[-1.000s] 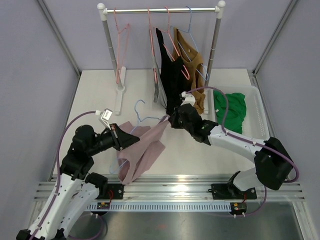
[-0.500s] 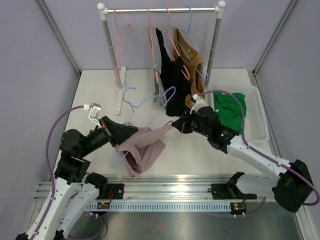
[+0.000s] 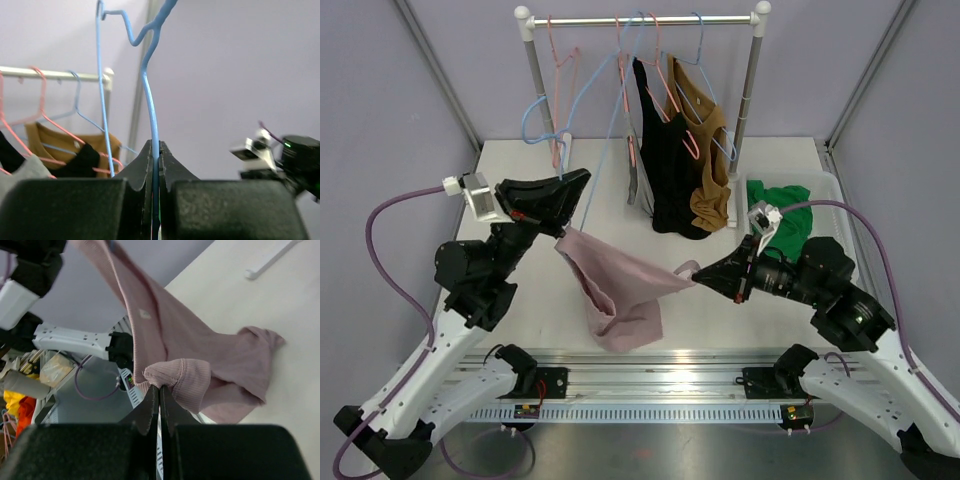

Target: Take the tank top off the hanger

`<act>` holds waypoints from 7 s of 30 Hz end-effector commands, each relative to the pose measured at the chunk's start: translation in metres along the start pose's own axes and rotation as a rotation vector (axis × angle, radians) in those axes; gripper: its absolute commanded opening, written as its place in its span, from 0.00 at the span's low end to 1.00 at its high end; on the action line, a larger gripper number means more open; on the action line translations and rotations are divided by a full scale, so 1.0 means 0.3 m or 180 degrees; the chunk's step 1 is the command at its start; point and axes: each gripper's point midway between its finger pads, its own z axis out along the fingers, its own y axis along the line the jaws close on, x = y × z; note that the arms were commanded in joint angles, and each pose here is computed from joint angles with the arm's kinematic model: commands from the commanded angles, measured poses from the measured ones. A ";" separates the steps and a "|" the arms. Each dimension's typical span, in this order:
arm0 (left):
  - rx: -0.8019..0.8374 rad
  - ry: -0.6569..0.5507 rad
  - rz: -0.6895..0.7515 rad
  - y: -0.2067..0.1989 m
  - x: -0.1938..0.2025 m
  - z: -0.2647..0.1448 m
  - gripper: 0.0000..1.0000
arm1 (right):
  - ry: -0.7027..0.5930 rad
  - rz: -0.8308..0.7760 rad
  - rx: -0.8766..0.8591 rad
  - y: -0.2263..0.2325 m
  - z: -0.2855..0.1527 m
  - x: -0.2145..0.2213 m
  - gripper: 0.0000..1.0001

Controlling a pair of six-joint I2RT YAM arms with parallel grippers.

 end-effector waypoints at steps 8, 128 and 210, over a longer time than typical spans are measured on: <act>0.0191 -0.1169 0.0158 -0.013 -0.143 0.023 0.00 | 0.0049 -0.0058 -0.0139 0.037 0.002 -0.026 0.00; -0.2932 0.1664 0.0362 0.401 0.175 -0.633 0.99 | 0.0043 -0.0525 0.4695 -0.750 -0.407 -0.397 0.00; -0.2521 0.1769 0.0653 0.957 0.430 0.489 0.21 | -0.0461 0.0442 0.1172 -0.353 -0.136 -0.190 0.80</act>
